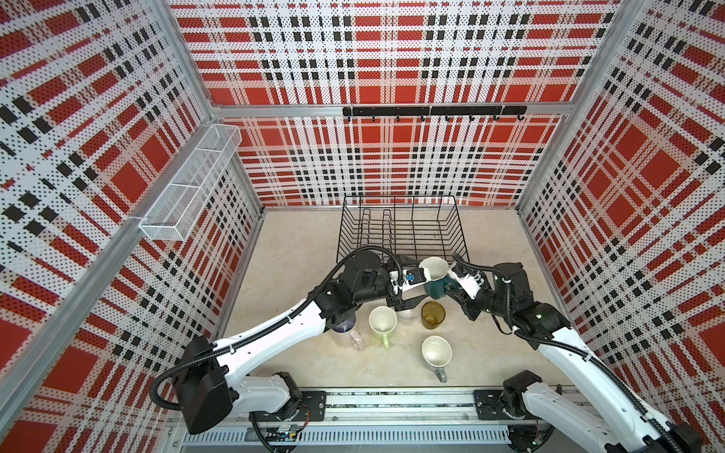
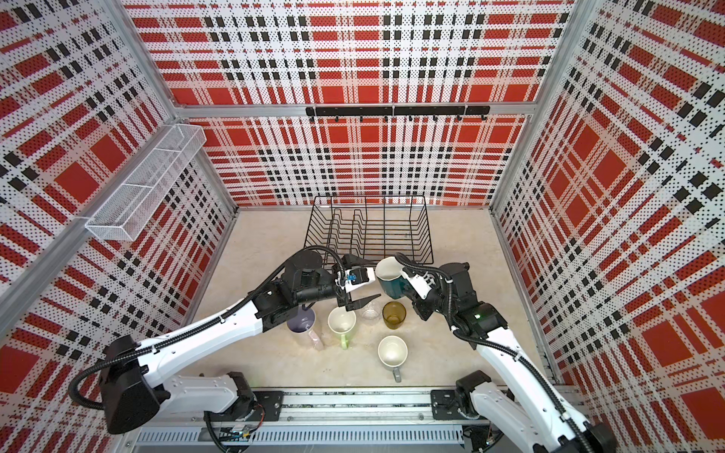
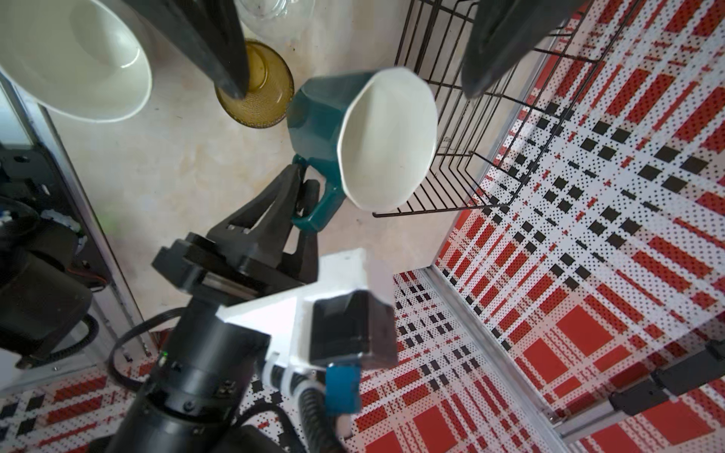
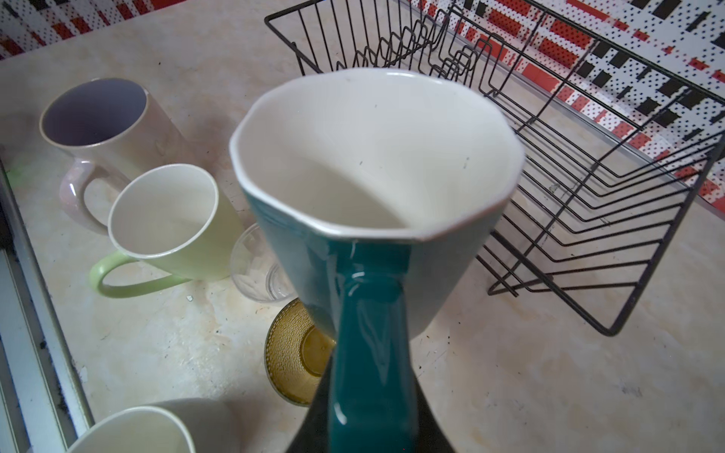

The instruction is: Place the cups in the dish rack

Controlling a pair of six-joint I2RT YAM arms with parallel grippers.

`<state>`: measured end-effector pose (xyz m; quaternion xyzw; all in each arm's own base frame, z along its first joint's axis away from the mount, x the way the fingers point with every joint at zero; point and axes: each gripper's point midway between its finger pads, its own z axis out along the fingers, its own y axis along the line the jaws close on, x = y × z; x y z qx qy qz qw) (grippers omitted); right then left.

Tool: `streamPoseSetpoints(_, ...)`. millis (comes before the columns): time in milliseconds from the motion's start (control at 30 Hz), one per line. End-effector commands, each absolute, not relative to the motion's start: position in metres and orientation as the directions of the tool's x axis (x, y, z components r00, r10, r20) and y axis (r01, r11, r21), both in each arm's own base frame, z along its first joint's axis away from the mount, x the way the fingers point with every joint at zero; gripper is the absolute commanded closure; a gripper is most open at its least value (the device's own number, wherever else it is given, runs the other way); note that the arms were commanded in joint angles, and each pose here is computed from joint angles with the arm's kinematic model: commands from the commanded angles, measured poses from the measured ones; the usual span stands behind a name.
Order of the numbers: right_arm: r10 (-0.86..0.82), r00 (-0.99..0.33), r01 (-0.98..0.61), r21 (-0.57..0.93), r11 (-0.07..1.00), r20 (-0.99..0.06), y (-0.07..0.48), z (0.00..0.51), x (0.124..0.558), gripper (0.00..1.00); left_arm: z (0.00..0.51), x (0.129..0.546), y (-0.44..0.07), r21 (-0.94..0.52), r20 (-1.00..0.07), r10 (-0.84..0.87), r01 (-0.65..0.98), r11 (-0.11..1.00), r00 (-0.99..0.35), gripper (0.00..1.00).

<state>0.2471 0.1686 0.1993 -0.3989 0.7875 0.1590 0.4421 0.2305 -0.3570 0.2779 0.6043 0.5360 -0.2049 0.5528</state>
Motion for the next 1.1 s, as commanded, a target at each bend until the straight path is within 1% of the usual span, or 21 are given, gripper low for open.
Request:
streamPoseSetpoints(0,-0.472,-0.045,-0.804,-0.248,0.541,-0.881,0.191,0.254,0.255,1.00,0.275,0.224,-0.358,0.506,-0.784,0.470,0.856,0.103,0.407,0.19)
streamPoseSetpoints(100,-0.481,-0.006,-0.822,-0.269,0.502,-0.877,0.198,0.258,0.252,1.00,0.256,0.229,-0.355,0.494,-0.733,0.563,0.868,0.052,0.383,0.29)
streamPoseSetpoints(133,-0.485,0.015,-0.827,-0.283,0.485,-0.875,0.200,0.260,0.250,1.00,0.252,0.232,-0.355,0.484,-0.722,0.588,0.874,0.051,0.365,0.31)
streamPoseSetpoints(233,-0.489,0.078,-0.848,-0.316,0.426,-0.869,0.208,0.264,0.243,1.00,0.242,0.236,-0.353,0.456,-0.705,0.632,0.888,0.054,0.323,0.32)
streamPoseSetpoints(367,-0.489,0.118,-0.847,-0.345,0.405,-0.864,0.211,0.272,0.242,1.00,0.239,0.232,-0.352,0.450,-0.705,0.628,0.892,0.035,0.331,0.34)
streamPoseSetpoints(567,-0.501,0.166,-0.840,-0.388,0.379,-0.849,0.215,0.277,0.241,1.00,0.237,0.234,-0.352,0.441,-0.710,0.632,0.896,0.054,0.311,0.37)
streamPoseSetpoints(667,-0.515,0.178,-0.834,-0.407,0.373,-0.838,0.215,0.277,0.241,1.00,0.235,0.234,-0.355,0.425,-0.717,0.630,0.904,0.055,0.299,0.43)
streamPoseSetpoints(933,-0.504,0.225,-0.816,-0.444,0.371,-0.834,0.214,0.281,0.237,1.00,0.235,0.237,-0.358,0.419,-0.717,0.635,0.906,0.064,0.287,0.50)
streamPoseSetpoints(1000,-0.500,0.236,-0.807,-0.455,0.377,-0.833,0.213,0.282,0.236,1.00,0.231,0.239,-0.357,0.421,-0.711,0.642,0.905,0.062,0.286,0.54)
streamPoseSetpoints(1067,-0.497,0.248,-0.800,-0.465,0.379,-0.832,0.212,0.284,0.235,1.00,0.229,0.240,-0.358,0.422,-0.706,0.648,0.904,0.063,0.284,0.55)
